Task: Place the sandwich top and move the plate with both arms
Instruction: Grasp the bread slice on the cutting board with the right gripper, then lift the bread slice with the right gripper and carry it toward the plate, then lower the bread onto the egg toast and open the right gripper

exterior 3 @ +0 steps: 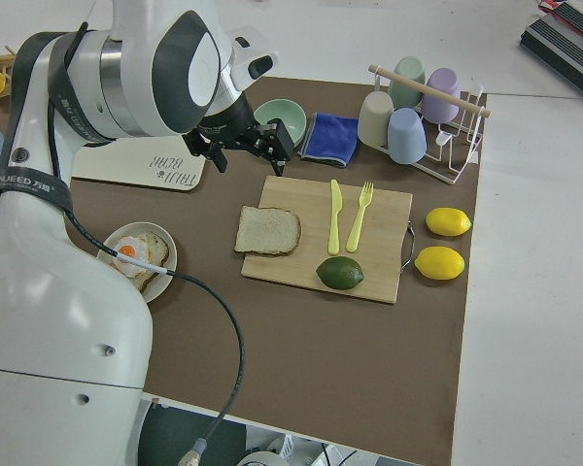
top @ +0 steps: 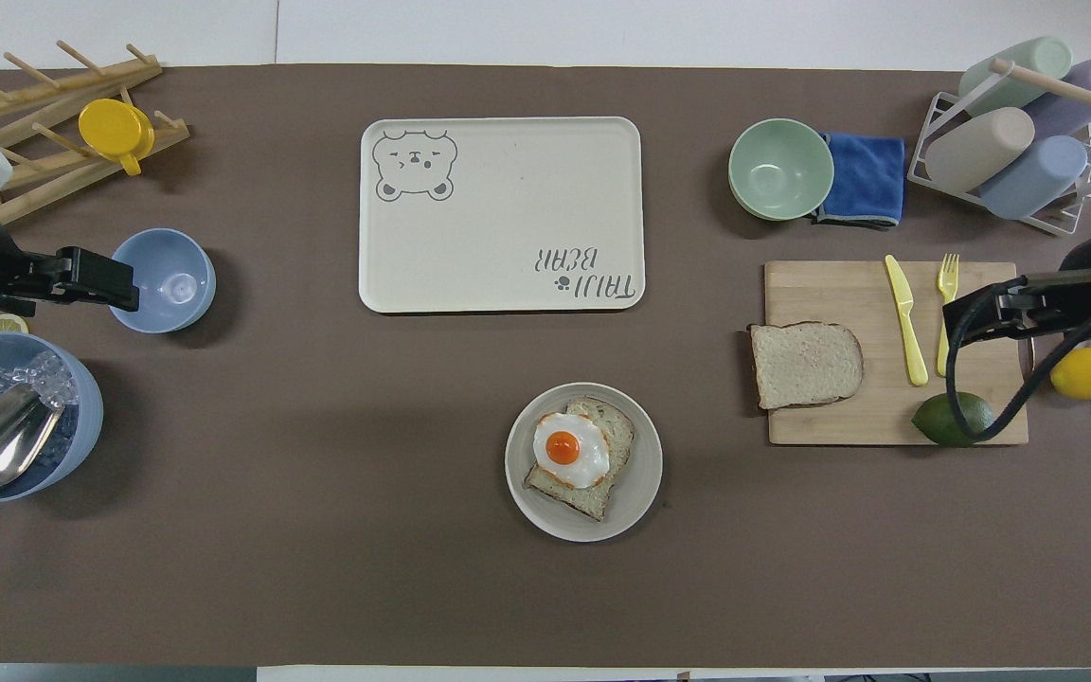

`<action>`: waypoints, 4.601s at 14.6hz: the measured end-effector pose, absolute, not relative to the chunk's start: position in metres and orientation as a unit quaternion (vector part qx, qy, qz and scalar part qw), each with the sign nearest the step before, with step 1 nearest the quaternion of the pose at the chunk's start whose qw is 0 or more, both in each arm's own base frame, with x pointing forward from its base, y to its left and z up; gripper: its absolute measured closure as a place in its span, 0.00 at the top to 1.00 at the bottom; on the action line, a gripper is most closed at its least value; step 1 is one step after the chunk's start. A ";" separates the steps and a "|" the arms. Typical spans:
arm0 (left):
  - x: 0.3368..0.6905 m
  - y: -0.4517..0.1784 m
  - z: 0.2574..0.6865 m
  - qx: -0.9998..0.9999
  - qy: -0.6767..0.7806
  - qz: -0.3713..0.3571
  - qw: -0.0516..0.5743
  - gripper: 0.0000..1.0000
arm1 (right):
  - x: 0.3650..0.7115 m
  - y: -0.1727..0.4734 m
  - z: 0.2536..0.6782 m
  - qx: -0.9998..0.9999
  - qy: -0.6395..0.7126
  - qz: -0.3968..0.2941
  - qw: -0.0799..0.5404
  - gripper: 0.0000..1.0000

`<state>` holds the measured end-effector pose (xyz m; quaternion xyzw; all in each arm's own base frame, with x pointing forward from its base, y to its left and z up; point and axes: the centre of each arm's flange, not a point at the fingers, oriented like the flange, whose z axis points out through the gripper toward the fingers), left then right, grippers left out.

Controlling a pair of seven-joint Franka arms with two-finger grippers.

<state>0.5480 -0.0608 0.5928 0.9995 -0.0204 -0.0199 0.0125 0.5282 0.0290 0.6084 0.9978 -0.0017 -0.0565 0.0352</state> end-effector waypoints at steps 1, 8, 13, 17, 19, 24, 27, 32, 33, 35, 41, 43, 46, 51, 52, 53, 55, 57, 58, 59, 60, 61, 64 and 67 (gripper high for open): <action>0.548 -0.061 0.593 1.000 -0.020 -0.020 0.012 1.00 | 0.528 0.029 0.609 0.998 -0.002 -0.056 0.035 1.00; 0.548 -0.063 0.593 0.999 -0.022 -0.020 0.012 1.00 | 0.529 0.028 0.609 0.998 -0.003 -0.057 0.035 1.00; 0.548 -0.062 0.593 0.999 -0.022 -0.020 0.012 1.00 | 0.535 0.051 0.604 0.993 0.108 -0.034 0.031 1.00; 0.548 -0.062 0.593 0.999 -0.021 -0.020 0.012 1.00 | 0.536 0.142 0.550 0.990 0.100 -0.059 0.074 1.00; 0.548 -0.062 0.593 0.999 -0.021 -0.020 0.012 1.00 | 0.541 0.187 0.505 0.988 0.095 -0.065 0.106 1.00; 0.548 -0.061 0.593 1.000 -0.021 -0.020 0.012 1.00 | 0.538 0.213 0.389 0.988 0.082 -0.036 0.123 1.00; 0.548 -0.061 0.593 1.000 -0.020 -0.020 0.012 1.00 | 0.524 0.206 0.355 0.984 0.084 -0.034 0.155 1.00; 0.548 -0.061 0.593 1.000 -0.020 -0.020 0.012 1.00 | 0.507 0.226 0.319 0.969 0.077 -0.015 0.233 1.00; 0.548 -0.060 0.593 1.000 -0.020 -0.020 0.012 1.00 | 0.509 0.223 0.314 0.967 0.080 -0.013 0.242 1.00; 0.548 -0.060 0.593 1.000 -0.019 -0.020 0.012 1.00 | 0.517 0.209 0.308 0.967 0.075 -0.007 0.242 1.00; 0.549 -0.055 0.593 1.000 -0.015 -0.020 0.013 1.00 | 0.521 0.183 0.295 0.971 0.059 -0.009 0.233 0.96; 0.549 -0.055 0.593 1.000 -0.015 -0.020 0.013 1.00 | 0.518 0.184 0.289 0.971 0.063 -0.009 0.229 0.96; 0.549 -0.055 0.593 1.000 -0.015 -0.019 0.013 1.00 | 0.514 0.184 0.283 0.972 0.066 -0.010 0.227 0.88; 0.549 -0.054 0.593 1.000 -0.015 -0.019 0.013 1.00 | 0.514 0.181 0.287 0.971 0.064 -0.008 0.228 0.59; 0.548 -0.054 0.593 1.000 -0.015 -0.019 0.013 1.00 | 0.513 0.181 0.287 0.971 0.065 -0.008 0.229 0.55; 0.549 -0.054 0.593 1.000 -0.015 -0.019 0.013 1.00 | 0.512 0.183 0.288 0.971 0.067 -0.006 0.229 0.46; 0.548 -0.054 0.593 1.000 -0.015 -0.019 0.013 1.00 | 0.511 0.186 0.293 0.971 0.069 -0.004 0.229 0.25; 0.548 -0.054 0.593 1.000 -0.015 -0.019 0.013 1.00 | 0.510 0.189 0.299 0.969 0.069 -0.008 0.237 0.14; 0.548 -0.054 0.593 1.000 -0.015 -0.019 0.013 1.00 | 0.510 0.194 0.303 0.967 0.070 -0.014 0.245 0.14; 0.548 -0.054 0.593 1.000 -0.015 -0.019 0.013 1.00 | 0.509 0.202 0.311 0.965 0.073 -0.018 0.252 0.14; 0.548 -0.054 0.593 1.000 -0.015 -0.019 0.013 1.00 | 0.509 0.213 0.320 0.965 0.075 -0.025 0.252 0.14; 0.548 -0.054 0.593 1.000 -0.015 -0.019 0.013 1.00 | 0.507 0.227 0.332 0.966 0.076 -0.035 0.244 0.11; 0.548 -0.054 0.593 1.000 -0.015 -0.019 0.013 1.00 | 0.498 0.282 0.389 0.970 0.078 -0.061 0.220 0.09; 0.548 -0.054 0.593 1.000 -0.015 -0.019 0.013 1.00 | 0.467 0.348 0.422 0.973 0.100 -0.048 0.200 0.09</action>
